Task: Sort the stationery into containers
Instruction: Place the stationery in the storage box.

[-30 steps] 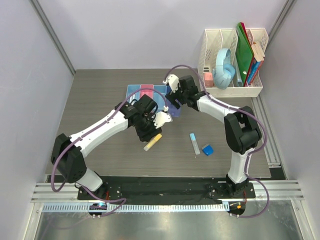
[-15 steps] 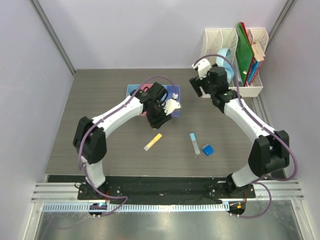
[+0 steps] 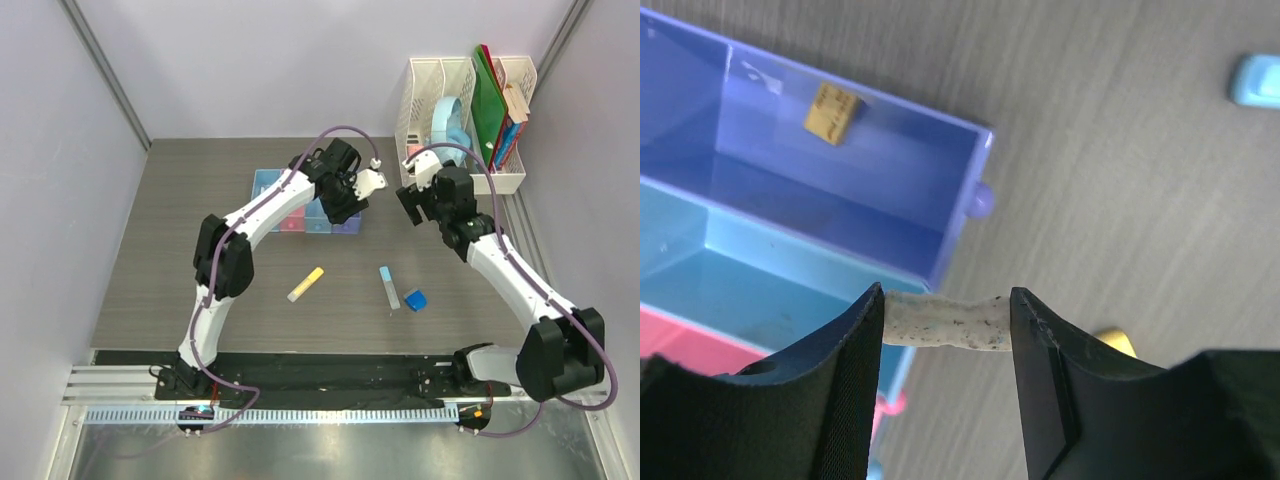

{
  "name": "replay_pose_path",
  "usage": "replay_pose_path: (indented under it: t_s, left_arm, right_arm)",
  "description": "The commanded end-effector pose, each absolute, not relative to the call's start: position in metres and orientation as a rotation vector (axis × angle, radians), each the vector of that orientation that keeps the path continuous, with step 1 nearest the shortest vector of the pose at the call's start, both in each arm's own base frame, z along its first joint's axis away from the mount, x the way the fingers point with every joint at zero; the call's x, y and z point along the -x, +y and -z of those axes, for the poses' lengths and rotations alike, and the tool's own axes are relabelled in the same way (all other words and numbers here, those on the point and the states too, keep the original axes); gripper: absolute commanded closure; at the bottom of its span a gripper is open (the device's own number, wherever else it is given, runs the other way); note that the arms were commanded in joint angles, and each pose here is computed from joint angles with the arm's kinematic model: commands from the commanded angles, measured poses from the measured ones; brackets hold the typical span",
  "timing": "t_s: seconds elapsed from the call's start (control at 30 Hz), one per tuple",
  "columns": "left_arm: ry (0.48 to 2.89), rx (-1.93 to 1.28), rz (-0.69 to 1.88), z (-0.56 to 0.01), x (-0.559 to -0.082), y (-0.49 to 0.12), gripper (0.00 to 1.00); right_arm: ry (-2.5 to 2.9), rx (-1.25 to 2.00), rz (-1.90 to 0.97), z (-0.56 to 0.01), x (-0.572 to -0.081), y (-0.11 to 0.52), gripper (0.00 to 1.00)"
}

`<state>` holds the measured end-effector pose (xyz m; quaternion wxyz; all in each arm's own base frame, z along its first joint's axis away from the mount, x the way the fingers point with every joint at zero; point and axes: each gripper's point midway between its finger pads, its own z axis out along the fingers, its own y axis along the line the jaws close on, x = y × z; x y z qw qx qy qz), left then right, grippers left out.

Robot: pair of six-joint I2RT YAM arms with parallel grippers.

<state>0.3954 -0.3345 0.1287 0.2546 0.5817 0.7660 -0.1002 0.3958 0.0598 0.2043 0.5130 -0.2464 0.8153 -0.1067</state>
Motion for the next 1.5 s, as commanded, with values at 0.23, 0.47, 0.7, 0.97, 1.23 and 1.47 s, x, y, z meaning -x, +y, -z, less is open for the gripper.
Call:
replay_pose_path:
  t_s: [0.23,0.47,0.7,0.97,1.23,1.47]
  left_arm:
    - [1.972,-1.473,0.166,-0.123,-0.46,-0.352,0.51]
    - [1.937,-1.467,0.223,-0.144,-0.456,-0.358,0.51]
    - [1.925,-1.466,0.176,-0.124,-0.472,-0.362,0.51]
    - [1.911,-1.426,0.173,-0.119,-0.483,-0.37,0.33]
    - [1.893,-1.362,0.181,-0.143,-0.483,-0.37,0.22]
    - [1.935,-1.401,0.227,-0.185,-0.432,-0.339,0.12]
  right_arm:
    - [1.919,0.53,0.218,-0.217,-0.369,0.055,0.05]
    - [1.921,0.533,0.216,-0.215,-0.368,0.055,0.05]
    - [1.912,0.523,0.207,-0.219,-0.367,0.055,0.05]
    - [1.919,0.531,0.187,-0.215,-0.365,0.058,0.05]
    - [1.958,0.568,0.157,-0.203,-0.364,0.063,0.05]
    - [2.069,0.611,0.057,-0.163,-0.361,0.078,0.05]
